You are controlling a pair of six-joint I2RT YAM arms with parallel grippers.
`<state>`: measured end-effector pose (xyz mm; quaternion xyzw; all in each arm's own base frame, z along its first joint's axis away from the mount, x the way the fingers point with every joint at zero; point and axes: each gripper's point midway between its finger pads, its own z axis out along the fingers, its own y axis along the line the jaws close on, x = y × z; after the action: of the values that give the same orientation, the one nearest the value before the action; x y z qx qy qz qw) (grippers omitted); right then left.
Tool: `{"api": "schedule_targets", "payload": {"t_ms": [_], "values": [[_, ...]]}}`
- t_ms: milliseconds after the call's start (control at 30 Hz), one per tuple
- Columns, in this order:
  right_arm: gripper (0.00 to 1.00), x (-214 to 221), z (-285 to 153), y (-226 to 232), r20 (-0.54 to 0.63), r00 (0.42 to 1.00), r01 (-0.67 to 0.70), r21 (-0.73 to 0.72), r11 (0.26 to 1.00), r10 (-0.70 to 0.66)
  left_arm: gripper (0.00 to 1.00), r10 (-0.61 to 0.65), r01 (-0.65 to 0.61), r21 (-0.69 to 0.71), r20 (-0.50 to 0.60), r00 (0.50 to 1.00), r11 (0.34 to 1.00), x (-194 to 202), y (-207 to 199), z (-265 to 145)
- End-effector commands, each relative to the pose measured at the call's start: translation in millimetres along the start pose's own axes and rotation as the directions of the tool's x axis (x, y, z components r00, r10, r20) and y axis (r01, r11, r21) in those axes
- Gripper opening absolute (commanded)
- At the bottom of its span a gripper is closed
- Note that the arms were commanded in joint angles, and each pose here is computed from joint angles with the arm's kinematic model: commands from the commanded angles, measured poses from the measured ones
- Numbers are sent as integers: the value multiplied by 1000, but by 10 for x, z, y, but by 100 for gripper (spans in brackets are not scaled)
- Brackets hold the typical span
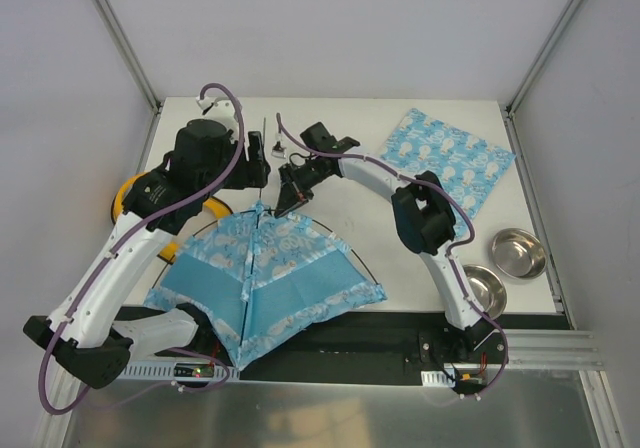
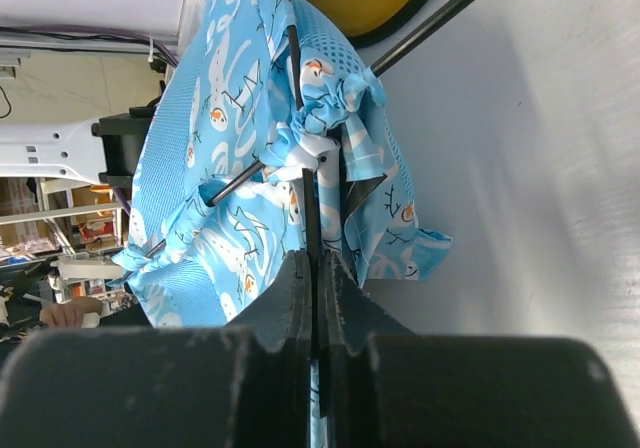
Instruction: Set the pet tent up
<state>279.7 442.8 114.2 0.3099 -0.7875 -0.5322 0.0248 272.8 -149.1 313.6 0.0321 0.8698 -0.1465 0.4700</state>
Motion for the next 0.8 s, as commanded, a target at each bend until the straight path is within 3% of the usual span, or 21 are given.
{"api": "schedule_targets", "payload": {"t_ms": [0, 233, 467, 767], "values": [[0, -5, -268, 363, 32, 993, 108, 49, 993, -110, 70, -5, 3, 21, 93, 996, 1000, -269, -22, -240], [0, 145, -713, 675, 78, 975, 191, 195, 962, -210, 71, -11, 2, 62, 137, 991, 998, -397, -80, -412], [0, 119, -1311, 983, 217, 928, 207, 382, 901, -305, 71, -33, 17, 98, 162, 986, 995, -444, -118, -549], [0, -35, -1883, 1156, 452, 817, 56, 556, 829, -358, 72, -66, 50, 106, 160, 985, 993, -351, -90, -600]]}}
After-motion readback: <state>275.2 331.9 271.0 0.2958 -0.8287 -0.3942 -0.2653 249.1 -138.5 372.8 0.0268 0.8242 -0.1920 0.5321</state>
